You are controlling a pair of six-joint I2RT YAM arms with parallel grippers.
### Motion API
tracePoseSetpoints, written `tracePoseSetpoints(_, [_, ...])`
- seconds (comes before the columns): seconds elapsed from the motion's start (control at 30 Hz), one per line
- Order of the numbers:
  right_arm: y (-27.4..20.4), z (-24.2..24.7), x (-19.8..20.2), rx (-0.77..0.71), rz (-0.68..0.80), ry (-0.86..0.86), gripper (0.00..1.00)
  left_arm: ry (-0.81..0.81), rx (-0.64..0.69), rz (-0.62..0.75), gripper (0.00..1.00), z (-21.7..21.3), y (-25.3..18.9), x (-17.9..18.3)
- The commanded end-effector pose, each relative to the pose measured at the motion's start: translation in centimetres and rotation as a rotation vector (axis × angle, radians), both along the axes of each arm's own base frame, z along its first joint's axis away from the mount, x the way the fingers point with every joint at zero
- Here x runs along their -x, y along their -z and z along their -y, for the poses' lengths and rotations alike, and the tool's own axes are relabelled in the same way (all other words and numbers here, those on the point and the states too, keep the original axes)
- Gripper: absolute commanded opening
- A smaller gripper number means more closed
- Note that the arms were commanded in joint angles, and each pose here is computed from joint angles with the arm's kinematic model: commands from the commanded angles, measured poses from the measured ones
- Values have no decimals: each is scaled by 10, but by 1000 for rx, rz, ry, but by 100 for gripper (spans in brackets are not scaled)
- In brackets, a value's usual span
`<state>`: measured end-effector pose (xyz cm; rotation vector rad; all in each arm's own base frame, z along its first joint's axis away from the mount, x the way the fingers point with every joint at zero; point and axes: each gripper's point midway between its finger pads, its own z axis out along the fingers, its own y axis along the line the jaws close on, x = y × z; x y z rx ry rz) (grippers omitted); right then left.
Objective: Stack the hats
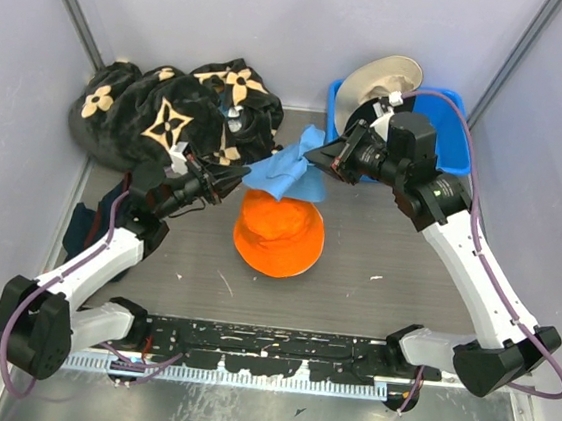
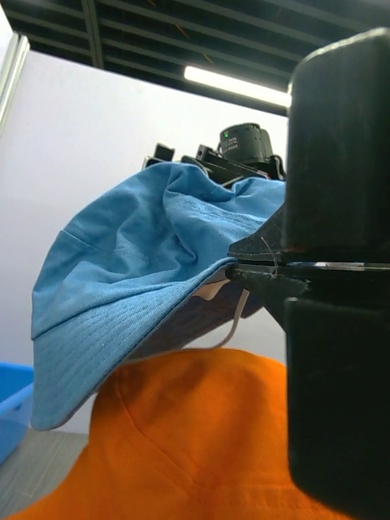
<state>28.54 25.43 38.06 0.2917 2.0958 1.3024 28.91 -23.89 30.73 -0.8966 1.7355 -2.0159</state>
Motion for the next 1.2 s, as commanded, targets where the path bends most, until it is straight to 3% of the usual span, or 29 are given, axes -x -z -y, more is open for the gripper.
tracePoseSetpoints(0.0, [-8,1,16,22,14,-56,1,64,-55,-18,0,5,18,19])
tracePoseSetpoints(0.23, [21,-1,23,46,-38,-87,2,66,-110,-71,0,0,56,28])
tracePoseSetpoints(0.53, [41,-2,23,115,-79,-117,5,90,-178,-49,0,-9,70,30])
tracePoseSetpoints(0.8, [50,-8,23,139,-83,-136,20,157,-266,-13,0,-9,80,41])
tracePoseSetpoints(1.03, [51,-3,26,138,-57,-121,49,199,-309,64,0,-4,70,38])
tracePoseSetpoints(1.17, [53,11,27,167,-30,-55,60,209,-342,97,0,-3,60,33])
